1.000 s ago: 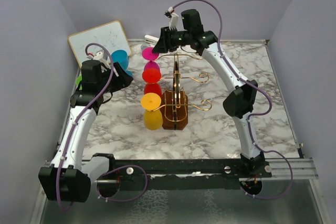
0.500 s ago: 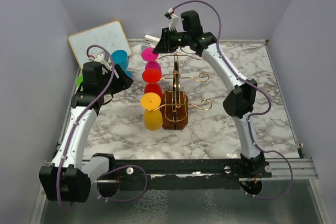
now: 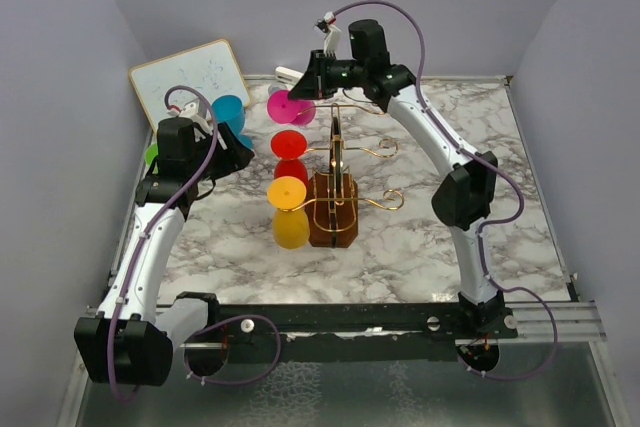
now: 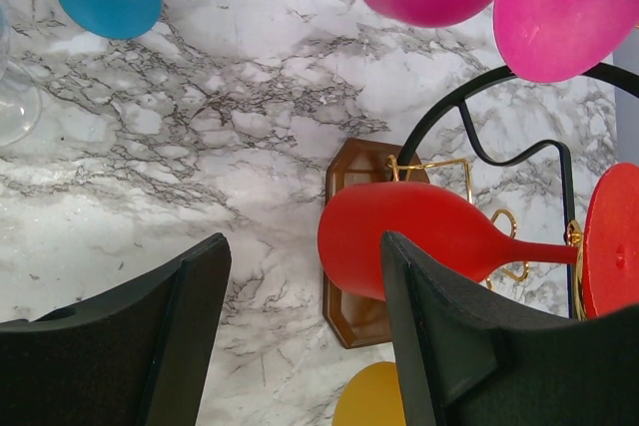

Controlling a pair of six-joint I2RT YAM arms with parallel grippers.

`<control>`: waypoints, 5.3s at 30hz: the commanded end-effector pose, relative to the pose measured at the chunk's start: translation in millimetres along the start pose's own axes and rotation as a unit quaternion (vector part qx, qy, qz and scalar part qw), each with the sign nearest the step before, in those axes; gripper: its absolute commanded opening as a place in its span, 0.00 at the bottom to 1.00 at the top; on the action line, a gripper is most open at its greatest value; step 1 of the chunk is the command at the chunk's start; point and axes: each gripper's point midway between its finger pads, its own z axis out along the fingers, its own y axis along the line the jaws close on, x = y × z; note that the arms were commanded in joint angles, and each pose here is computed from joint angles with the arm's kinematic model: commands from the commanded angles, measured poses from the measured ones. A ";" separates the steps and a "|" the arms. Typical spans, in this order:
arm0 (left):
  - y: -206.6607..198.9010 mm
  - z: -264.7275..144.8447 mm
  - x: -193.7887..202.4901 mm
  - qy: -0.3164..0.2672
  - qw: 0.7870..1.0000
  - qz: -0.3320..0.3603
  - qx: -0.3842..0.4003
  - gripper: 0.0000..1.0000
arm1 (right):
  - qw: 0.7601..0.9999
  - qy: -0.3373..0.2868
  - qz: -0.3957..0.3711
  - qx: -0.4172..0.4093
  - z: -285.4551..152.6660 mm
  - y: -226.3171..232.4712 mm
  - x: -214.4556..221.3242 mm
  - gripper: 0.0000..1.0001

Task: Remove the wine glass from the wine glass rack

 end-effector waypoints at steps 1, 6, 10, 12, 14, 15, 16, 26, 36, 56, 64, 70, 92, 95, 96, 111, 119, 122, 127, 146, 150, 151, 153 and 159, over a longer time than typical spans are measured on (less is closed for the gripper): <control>-13.0 -9.1 -8.6 -0.015 1.000 0.010 0.022 0.64 | 0.998 -0.042 -0.019 -0.044 -16.5 43.2 -28.9 0.01; -13.1 -10.7 -8.6 -0.016 1.000 0.010 0.021 0.64 | 0.996 -0.054 -0.011 -0.073 -21.0 59.3 -36.8 0.01; -13.4 -12.1 -9.2 -0.017 1.000 0.012 0.021 0.64 | 0.995 -0.063 -0.006 -0.080 -22.5 63.8 -43.3 0.01; -13.9 -13.1 -9.8 -0.018 1.000 0.012 0.021 0.64 | 0.994 -0.064 0.004 -0.083 -22.5 62.8 -44.0 0.01; -13.9 -13.9 -10.2 -0.018 1.000 0.014 0.020 0.64 | 0.994 -0.061 0.014 -0.087 -21.9 60.2 -43.2 0.01; -13.7 -14.0 -10.6 -0.018 1.000 0.016 0.019 0.64 | 0.994 -0.059 0.018 -0.087 -21.4 59.4 -42.0 0.01; -13.1 -14.1 -10.0 -0.017 1.000 0.016 0.017 0.64 | 0.994 -0.056 0.023 -0.085 -20.6 56.8 -40.2 0.01; -13.5 -15.4 -10.4 -0.017 1.000 0.016 0.017 0.64 | 0.994 -0.034 0.054 -0.092 -13.2 47.6 -28.3 0.01; -12.6 -14.3 -10.9 -0.015 1.000 0.017 0.014 0.64 | 0.996 -0.025 0.071 -0.057 -7.3 24.6 -18.6 0.01; -8.4 -7.8 -4.9 -0.006 1.000 0.011 0.012 0.64 | 0.996 -0.012 0.080 -0.024 -10.4 3.4 -6.0 0.01; -7.4 -8.1 -3.1 -0.005 1.000 0.010 0.010 0.64 | 0.995 -0.056 0.083 0.021 -33.9 -12.4 -18.0 0.01; -8.2 -8.4 -3.6 -0.007 1.000 0.008 0.012 0.64 | 0.992 -0.100 0.061 0.036 -53.0 -11.8 -46.8 0.01; -57.0 -47.5 -67.9 -0.091 0.993 0.029 0.062 0.65 | 0.894 -0.256 -0.361 0.067 -141.3 73.4 -103.8 0.01; -85.5 -64.9 -89.6 -0.116 0.987 0.027 0.108 0.65 | 0.814 -0.255 -0.520 0.052 -145.1 125.1 -79.1 0.01; -96.1 -71.4 -95.4 -0.122 0.984 0.026 0.127 0.65 | 0.774 -0.257 -0.576 0.055 -149.8 146.7 -70.5 0.01; -186.6 -158.9 -116.2 -0.117 0.949 -0.023 0.293 0.67 | 0.572 -0.195 -0.777 0.175 -130.7 187.8 4.8 0.01; -181.8 -157.8 -114.5 -0.113 0.952 -0.049 0.279 0.67 | 0.456 -0.153 -0.844 0.237 -139.1 185.7 36.6 0.01; -183.5 -166.7 -120.6 -0.125 0.953 -0.047 0.271 0.67 | 0.418 -0.123 -0.867 0.242 -141.5 181.5 49.1 0.01; -185.5 -181.0 -122.4 -0.138 0.952 -0.054 0.267 0.66 | 0.342 -0.089 -0.900 0.256 -150.6 176.6 64.5 0.01; -186.1 -198.4 -97.2 -0.104 0.954 -0.063 0.274 0.64 | 0.237 -0.049 -0.950 0.199 -119.7 196.9 119.6 0.01; -184.8 -195.0 -90.0 -0.084 0.957 -0.060 0.270 0.64 | 0.222 -0.046 -0.954 0.198 -116.7 200.9 122.3 0.01; -184.3 -195.7 -89.0 -0.083 0.958 -0.058 0.268 0.63 | 0.219 -0.044 -0.954 0.198 -116.6 200.4 122.5 0.01; -182.4 -195.9 -87.5 -0.080 0.961 -0.054 0.260 0.63 | 0.214 -0.040 -0.956 0.196 -115.8 200.1 123.4 0.01; -180.3 -198.1 -81.4 -0.069 0.964 -0.048 0.252 0.63 | 0.202 -0.014 -0.962 0.184 -112.6 194.9 131.8 0.01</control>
